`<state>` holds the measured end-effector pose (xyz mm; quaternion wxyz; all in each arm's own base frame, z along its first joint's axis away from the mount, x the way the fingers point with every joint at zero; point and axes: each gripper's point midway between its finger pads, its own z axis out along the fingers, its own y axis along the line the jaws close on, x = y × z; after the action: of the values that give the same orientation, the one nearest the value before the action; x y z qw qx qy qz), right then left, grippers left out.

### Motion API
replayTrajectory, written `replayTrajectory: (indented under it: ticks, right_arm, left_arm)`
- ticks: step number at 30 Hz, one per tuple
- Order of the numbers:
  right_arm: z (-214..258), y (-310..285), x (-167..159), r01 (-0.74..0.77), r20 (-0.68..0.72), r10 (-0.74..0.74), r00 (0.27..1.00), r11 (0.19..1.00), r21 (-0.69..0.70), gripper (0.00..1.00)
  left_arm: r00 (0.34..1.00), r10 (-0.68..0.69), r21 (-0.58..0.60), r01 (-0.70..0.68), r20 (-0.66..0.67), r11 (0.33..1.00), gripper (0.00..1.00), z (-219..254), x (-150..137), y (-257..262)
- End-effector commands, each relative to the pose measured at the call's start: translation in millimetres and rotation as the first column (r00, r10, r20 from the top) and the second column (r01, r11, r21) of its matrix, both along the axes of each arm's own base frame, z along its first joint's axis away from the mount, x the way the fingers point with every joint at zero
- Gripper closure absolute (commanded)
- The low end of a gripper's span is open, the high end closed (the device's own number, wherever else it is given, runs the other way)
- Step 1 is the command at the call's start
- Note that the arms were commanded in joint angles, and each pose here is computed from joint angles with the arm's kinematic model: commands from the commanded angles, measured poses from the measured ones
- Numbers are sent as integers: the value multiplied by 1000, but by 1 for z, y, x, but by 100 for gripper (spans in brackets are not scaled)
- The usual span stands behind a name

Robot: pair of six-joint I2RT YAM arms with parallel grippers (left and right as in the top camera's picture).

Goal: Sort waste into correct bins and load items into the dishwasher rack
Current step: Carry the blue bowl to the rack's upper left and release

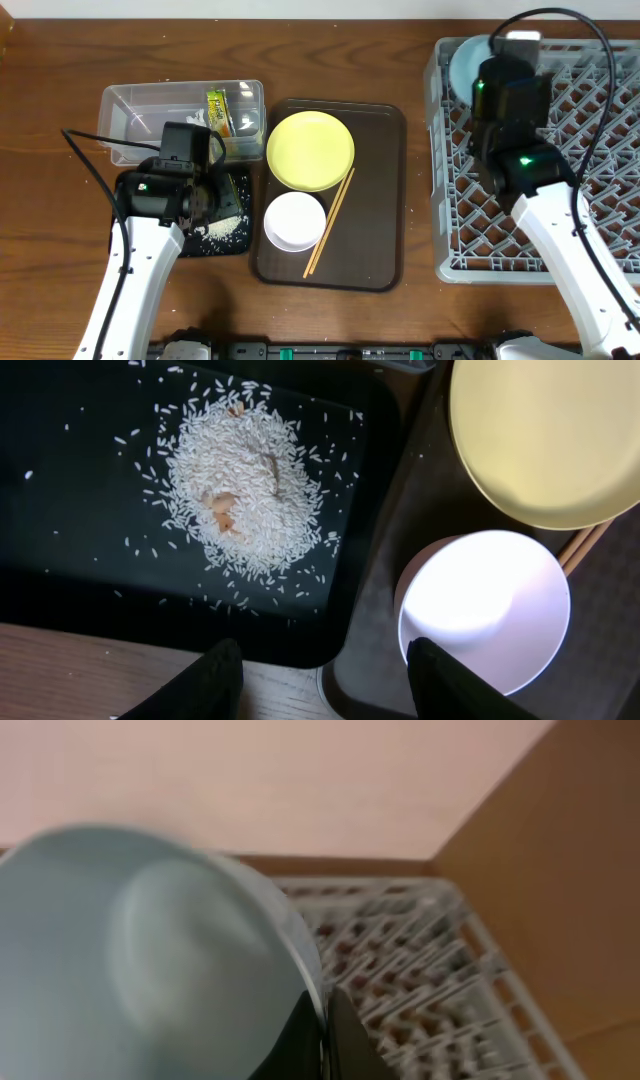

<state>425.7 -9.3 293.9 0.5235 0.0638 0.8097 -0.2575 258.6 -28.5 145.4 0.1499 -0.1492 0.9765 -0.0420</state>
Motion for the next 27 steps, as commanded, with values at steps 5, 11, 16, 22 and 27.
replayTrajectory:
  ticks: [5,11,16,22,27]
  right_arm:
    - [3,-40,24,90,-2,-92,996,980,-178,99]
    - [-19,-46,51,103,6,-103,995,974,-202,99]
    - [-46,-39,75,43,-48,-59,997,960,-278,99]
    - [-81,-37,95,6,-109,-48,993,933,-359,99]
    - [-100,-36,98,-6,-140,-47,989,934,-358,99]
  left_arm:
    - [1000,21,12,-21,-9,1000,44,-3,-3,4]
    - [1000,21,12,-21,-10,1000,44,-3,-3,4]
    - [1000,21,13,-21,-9,1000,44,-3,-3,4]
    - [1000,21,13,-21,-9,1000,44,-3,-3,4]
    - [1000,21,12,-21,-10,1000,44,-3,-3,4]
